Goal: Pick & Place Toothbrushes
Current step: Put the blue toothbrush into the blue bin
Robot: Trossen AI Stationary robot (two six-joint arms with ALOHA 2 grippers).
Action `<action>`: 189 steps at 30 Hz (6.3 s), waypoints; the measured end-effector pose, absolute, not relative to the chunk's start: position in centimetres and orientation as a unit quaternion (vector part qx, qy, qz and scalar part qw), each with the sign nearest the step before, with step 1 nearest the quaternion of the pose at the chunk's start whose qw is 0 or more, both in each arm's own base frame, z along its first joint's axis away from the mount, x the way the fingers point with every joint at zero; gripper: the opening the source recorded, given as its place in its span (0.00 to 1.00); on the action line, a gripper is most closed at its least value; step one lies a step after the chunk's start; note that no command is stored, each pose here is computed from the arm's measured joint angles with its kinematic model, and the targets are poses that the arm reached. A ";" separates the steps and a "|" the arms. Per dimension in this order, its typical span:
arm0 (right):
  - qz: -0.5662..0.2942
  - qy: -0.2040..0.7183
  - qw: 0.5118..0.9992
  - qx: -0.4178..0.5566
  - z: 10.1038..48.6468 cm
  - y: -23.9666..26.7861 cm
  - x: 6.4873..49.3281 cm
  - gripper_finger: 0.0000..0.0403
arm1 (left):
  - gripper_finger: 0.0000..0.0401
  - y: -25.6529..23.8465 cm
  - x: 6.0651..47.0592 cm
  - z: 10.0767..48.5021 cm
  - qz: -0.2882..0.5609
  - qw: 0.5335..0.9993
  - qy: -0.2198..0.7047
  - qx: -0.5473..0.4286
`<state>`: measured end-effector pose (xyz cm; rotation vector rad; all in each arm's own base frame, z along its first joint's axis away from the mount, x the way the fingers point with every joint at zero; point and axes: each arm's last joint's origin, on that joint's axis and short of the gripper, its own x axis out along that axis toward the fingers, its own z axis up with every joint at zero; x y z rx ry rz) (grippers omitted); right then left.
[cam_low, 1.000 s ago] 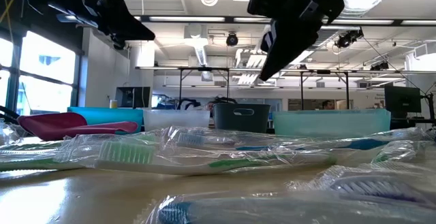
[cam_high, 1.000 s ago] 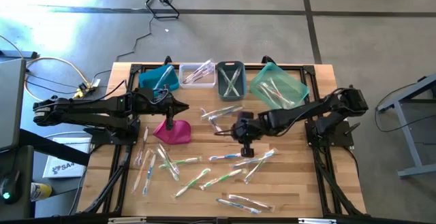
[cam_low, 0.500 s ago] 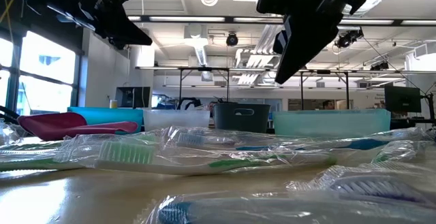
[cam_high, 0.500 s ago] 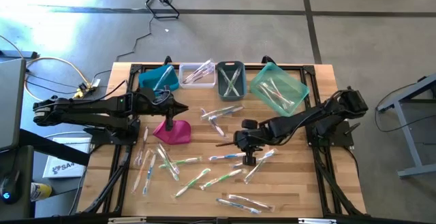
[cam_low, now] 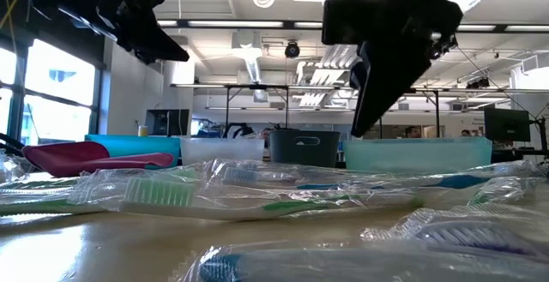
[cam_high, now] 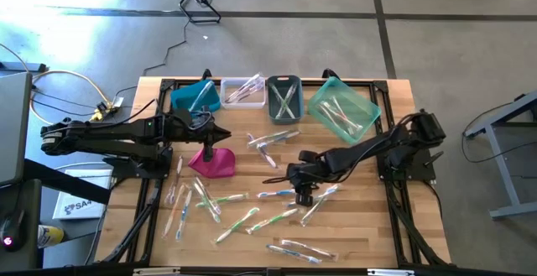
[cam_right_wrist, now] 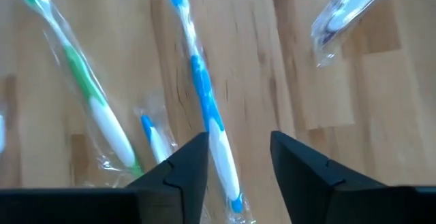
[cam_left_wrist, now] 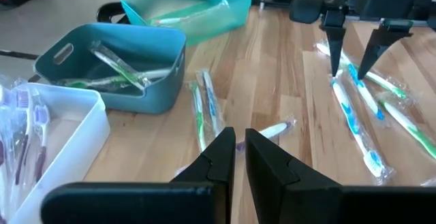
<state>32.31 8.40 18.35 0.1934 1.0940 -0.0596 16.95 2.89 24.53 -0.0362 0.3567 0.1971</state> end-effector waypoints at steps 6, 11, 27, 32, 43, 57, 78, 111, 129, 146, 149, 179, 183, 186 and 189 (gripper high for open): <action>-0.034 0.552 0.829 0.081 15.8 8.6 32.8 0.38 | 0.07 2.9 16.8 24.2 0.098 0.976 0.194 -0.019; -0.035 0.569 0.818 0.079 14.2 8.7 33.1 0.37 | 0.07 2.9 16.8 24.1 0.098 0.975 0.198 -0.019; -0.034 0.578 0.813 0.060 13.2 8.9 33.3 0.30 | 0.07 2.9 16.8 24.1 0.098 0.975 0.197 -0.019; -0.029 0.578 0.814 0.050 13.2 8.9 33.3 0.19 | 0.07 2.9 16.8 24.1 0.098 0.975 0.197 -0.019; -0.028 0.582 0.811 0.047 13.2 8.8 33.2 0.04 | 0.07 2.9 16.8 24.1 0.098 0.975 0.197 -0.019; -0.012 0.568 0.822 0.047 15.1 8.3 32.8 0.04 | 0.07 2.9 16.8 24.2 0.098 0.976 0.195 -0.019; -0.053 0.417 0.907 0.033 27.0 5.7 27.9 0.04 | 0.07 2.9 16.9 24.4 0.100 0.978 0.183 -0.028; -0.074 0.447 0.891 0.003 29.6 -2.7 24.2 0.04 | 0.07 10.5 24.7 20.3 0.049 0.998 0.034 0.024; -0.042 0.300 0.953 -0.032 31.1 -4.4 27.3 0.04 | 0.07 11.6 24.4 22.2 -0.077 0.994 -0.060 0.049; -0.049 0.254 0.965 -0.041 30.1 -4.9 30.2 0.04 | 0.46 11.5 26.3 25.2 -0.077 0.993 -0.084 0.024; -0.051 0.234 0.970 -0.044 30.4 -4.9 30.4 0.04 | 0.49 11.0 26.5 25.3 -0.086 0.992 -0.089 0.026; -0.050 0.265 0.962 -0.040 28.8 -5.1 31.4 0.03 | 0.50 8.2 27.9 26.8 -0.105 0.983 -0.131 0.071; -0.052 0.264 0.962 -0.040 28.8 -5.1 31.4 0.03 | 0.50 8.3 28.0 26.3 -0.092 0.988 -0.110 0.060; -0.050 0.264 0.962 -0.039 28.8 -5.1 31.4 0.03 | 0.50 8.4 28.0 26.2 -0.085 0.989 -0.103 0.056; -0.050 0.264 0.962 -0.039 28.8 -5.1 31.4 0.03 | 0.50 8.4 28.1 26.0 -0.085 0.990 -0.096 0.054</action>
